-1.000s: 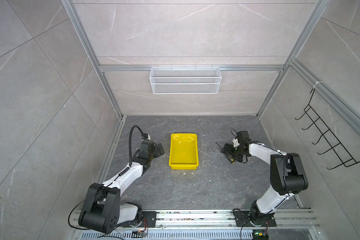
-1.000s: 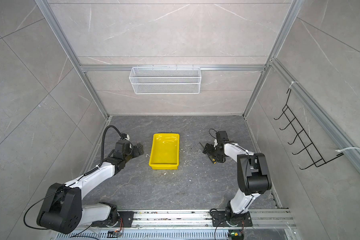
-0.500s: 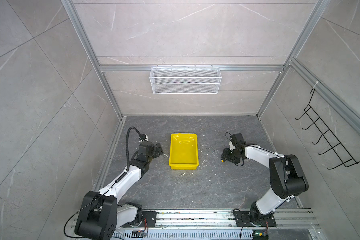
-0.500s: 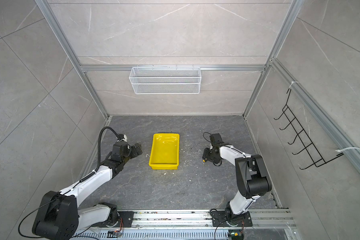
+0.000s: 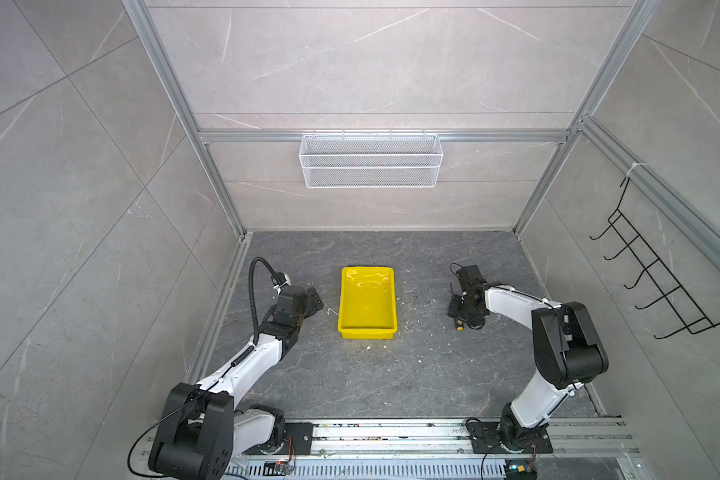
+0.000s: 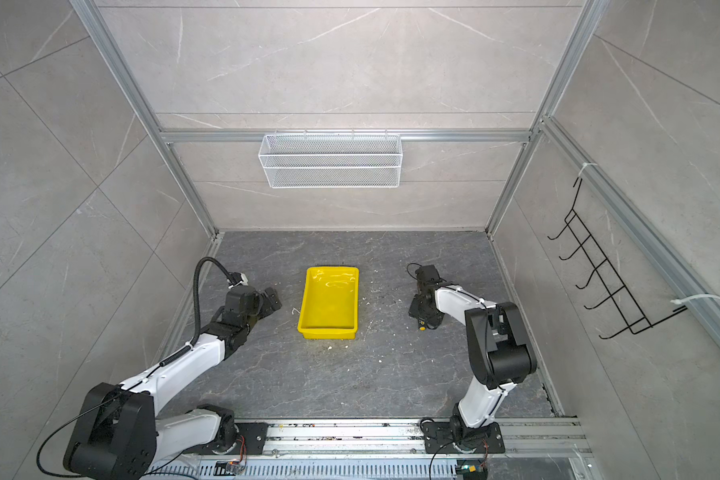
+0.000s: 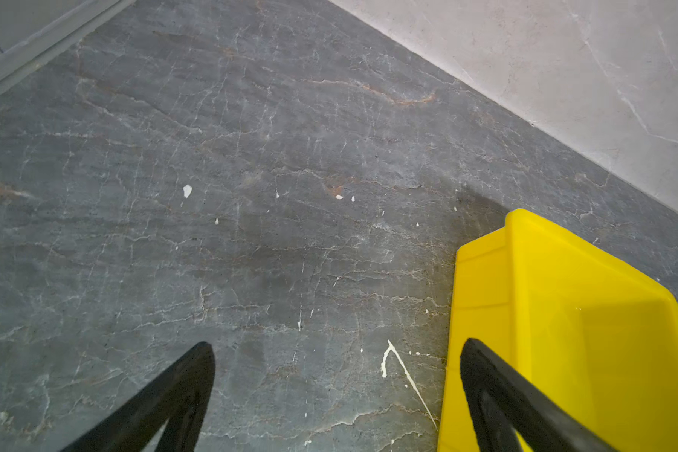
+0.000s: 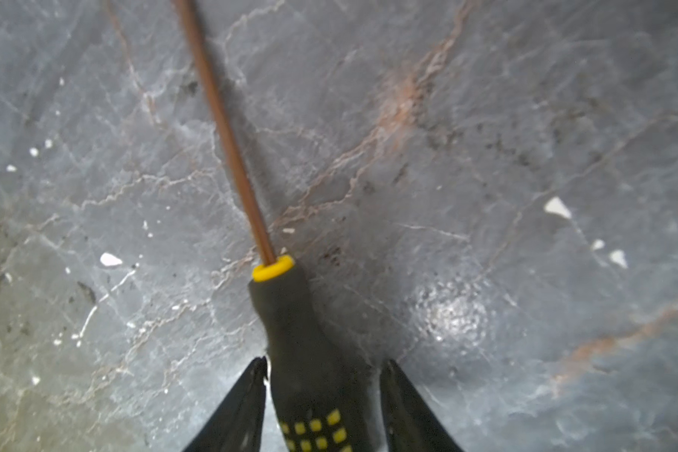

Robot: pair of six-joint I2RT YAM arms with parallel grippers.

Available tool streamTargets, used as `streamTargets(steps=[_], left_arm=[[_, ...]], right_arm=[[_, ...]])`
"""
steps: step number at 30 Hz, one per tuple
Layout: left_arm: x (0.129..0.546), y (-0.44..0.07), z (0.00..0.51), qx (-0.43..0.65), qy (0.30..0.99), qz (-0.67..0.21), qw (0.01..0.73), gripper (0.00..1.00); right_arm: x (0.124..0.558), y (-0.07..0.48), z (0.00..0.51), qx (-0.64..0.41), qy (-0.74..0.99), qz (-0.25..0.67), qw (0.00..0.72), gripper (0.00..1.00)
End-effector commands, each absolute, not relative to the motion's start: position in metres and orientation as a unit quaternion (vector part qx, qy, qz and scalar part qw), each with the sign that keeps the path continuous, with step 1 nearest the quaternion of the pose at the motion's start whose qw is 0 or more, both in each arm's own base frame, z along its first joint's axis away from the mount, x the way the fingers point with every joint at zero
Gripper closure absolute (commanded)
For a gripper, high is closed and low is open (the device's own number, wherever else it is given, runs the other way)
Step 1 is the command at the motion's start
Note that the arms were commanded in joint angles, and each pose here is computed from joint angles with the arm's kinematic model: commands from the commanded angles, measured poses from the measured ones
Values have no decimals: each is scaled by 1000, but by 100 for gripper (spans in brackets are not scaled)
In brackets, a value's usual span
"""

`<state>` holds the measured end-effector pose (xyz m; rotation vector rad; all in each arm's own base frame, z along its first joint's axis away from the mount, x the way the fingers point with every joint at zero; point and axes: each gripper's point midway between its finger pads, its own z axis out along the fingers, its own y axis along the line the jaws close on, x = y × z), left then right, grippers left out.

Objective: Put the screwdriver in the bin
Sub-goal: 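Lower the right gripper and close it on the black screwdriver handle, then carry the screwdriver with the right gripper over the yellow bin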

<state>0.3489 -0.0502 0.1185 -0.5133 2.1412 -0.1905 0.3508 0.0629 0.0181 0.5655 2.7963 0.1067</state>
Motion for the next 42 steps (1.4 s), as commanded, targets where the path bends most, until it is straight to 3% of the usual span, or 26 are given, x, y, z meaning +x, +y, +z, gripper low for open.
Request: streamTargets(steps=[1, 3, 6, 11, 18, 27, 34, 42], left_arm=[[347, -32, 123, -269, 839, -67, 468, 0], [340, -18, 108, -336, 825, -49, 451, 0], [347, -29, 96, -333, 835, -82, 430, 1], [350, -33, 93, -319, 857, -66, 399, 2], [355, -41, 93, -307, 862, -83, 394, 3], [351, -38, 92, -319, 855, -83, 401, 5], [354, -42, 89, -316, 861, -86, 389, 6], [353, -37, 92, -321, 858, -74, 395, 6]], right_arm=[[335, 63, 2, 200, 973, 16, 111, 57], [335, 62, 4, 198, 973, 11, 113, 67], [335, 59, 12, 197, 973, 3, 120, 85], [343, 58, 57, 166, 973, 2, 161, 92], [350, 99, 128, 108, 964, 28, 243, 92], [380, 248, 173, 67, 940, 132, 307, 92], [387, 359, 142, 48, 942, 209, 257, 92], [369, 390, 87, 58, 953, 215, 207, 93]])
